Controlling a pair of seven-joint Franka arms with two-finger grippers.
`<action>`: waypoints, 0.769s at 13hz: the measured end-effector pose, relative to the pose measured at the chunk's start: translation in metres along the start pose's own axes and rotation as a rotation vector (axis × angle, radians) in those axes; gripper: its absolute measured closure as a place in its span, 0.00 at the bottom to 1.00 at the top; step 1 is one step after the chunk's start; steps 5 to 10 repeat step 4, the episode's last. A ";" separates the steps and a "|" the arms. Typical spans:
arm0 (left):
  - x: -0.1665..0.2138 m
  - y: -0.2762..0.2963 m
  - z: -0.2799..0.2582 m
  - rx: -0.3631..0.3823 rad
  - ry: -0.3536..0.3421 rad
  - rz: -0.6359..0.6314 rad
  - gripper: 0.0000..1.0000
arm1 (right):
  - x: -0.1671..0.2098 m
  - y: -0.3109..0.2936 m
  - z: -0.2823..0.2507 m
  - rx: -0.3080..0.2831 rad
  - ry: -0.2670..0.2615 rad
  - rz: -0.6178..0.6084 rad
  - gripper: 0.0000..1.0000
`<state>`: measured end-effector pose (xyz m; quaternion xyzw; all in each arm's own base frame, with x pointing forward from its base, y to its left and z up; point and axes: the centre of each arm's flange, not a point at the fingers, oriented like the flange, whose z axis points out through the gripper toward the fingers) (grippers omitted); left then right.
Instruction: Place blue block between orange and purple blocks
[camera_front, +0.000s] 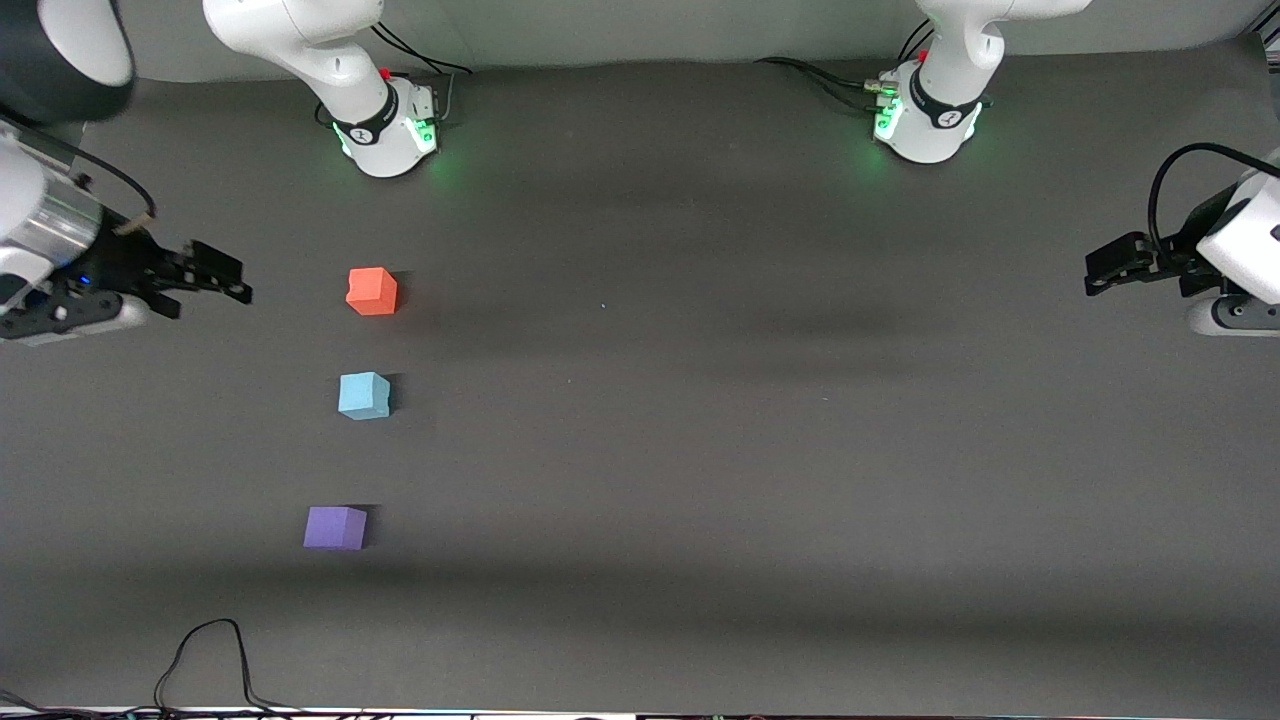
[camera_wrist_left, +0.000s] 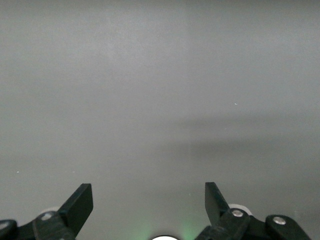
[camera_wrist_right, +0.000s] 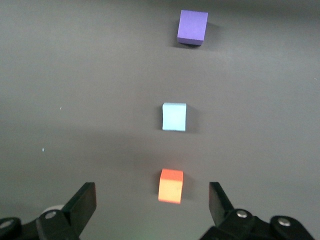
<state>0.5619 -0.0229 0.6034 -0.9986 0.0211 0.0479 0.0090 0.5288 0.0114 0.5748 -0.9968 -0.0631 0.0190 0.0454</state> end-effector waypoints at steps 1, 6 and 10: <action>0.000 0.000 0.000 0.000 0.000 0.000 0.00 | 0.000 -0.009 -0.009 -0.007 0.000 -0.014 0.00; 0.000 0.001 0.000 0.000 0.000 0.001 0.00 | 0.000 -0.017 -0.011 -0.024 -0.006 -0.029 0.00; 0.000 0.001 0.000 0.000 0.000 0.001 0.00 | 0.000 -0.017 -0.011 -0.024 -0.006 -0.029 0.00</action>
